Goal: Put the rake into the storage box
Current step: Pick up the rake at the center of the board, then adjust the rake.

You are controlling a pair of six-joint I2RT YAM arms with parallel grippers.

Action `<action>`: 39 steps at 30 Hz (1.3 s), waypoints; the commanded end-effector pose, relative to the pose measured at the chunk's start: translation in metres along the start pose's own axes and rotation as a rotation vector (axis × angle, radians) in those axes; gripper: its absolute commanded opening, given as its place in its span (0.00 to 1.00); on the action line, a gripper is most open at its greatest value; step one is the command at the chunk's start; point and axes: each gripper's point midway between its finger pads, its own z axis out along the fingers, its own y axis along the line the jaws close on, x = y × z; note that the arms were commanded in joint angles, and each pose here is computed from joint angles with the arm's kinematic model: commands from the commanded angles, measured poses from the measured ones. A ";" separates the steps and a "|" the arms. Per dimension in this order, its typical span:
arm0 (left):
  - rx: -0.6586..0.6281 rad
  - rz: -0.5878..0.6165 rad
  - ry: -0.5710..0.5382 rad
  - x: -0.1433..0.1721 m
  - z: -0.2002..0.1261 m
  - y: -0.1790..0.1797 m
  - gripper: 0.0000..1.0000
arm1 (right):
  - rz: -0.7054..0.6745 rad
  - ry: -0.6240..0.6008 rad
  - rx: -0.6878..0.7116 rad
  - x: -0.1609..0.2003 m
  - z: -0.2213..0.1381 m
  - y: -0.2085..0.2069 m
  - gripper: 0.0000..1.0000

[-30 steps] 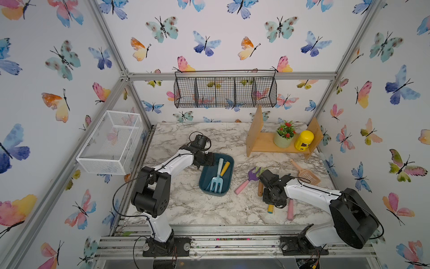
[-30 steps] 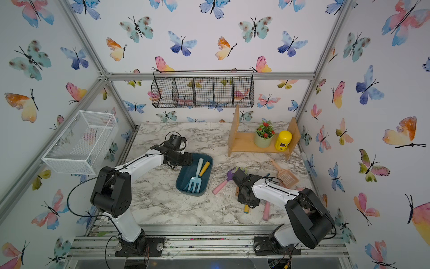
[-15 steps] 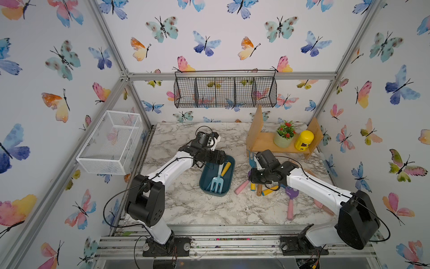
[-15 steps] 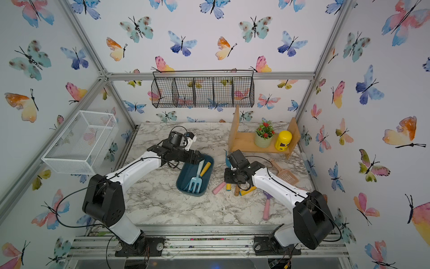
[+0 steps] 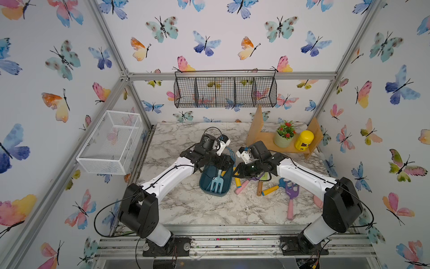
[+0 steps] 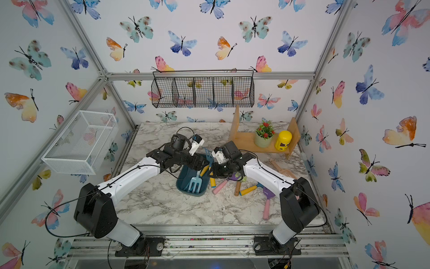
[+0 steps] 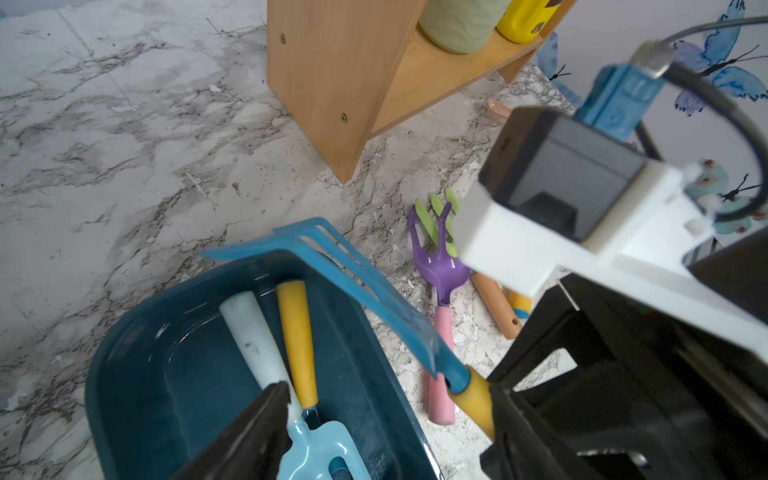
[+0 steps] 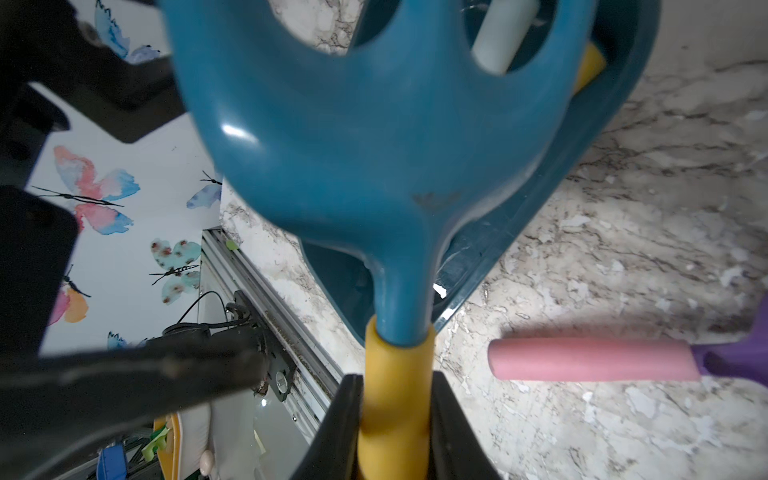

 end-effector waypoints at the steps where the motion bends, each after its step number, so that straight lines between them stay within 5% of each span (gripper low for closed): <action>1: 0.049 0.010 -0.013 -0.002 0.002 -0.007 0.79 | -0.043 0.012 -0.107 -0.005 -0.001 0.022 0.11; 10: 0.074 -0.025 -0.009 -0.004 0.021 -0.004 0.71 | -0.067 -0.005 -0.116 -0.012 -0.001 0.025 0.10; 15: 0.071 -0.051 0.016 0.000 0.034 -0.001 0.24 | -0.075 -0.016 -0.097 -0.015 -0.001 0.024 0.10; 19: 0.063 -0.060 0.027 0.003 0.037 0.001 0.00 | -0.082 -0.024 -0.068 -0.017 -0.002 0.020 0.11; 26: 0.020 -0.090 0.052 0.008 0.035 0.007 0.00 | -0.110 -0.071 -0.033 -0.029 -0.010 0.022 0.23; 32: -0.027 -0.133 0.090 0.005 0.035 0.015 0.00 | -0.145 -0.183 -0.012 -0.047 -0.031 0.032 0.57; 39: -0.087 -0.296 0.053 -0.014 0.021 0.041 0.00 | -0.175 -0.300 0.002 -0.058 -0.052 0.039 0.66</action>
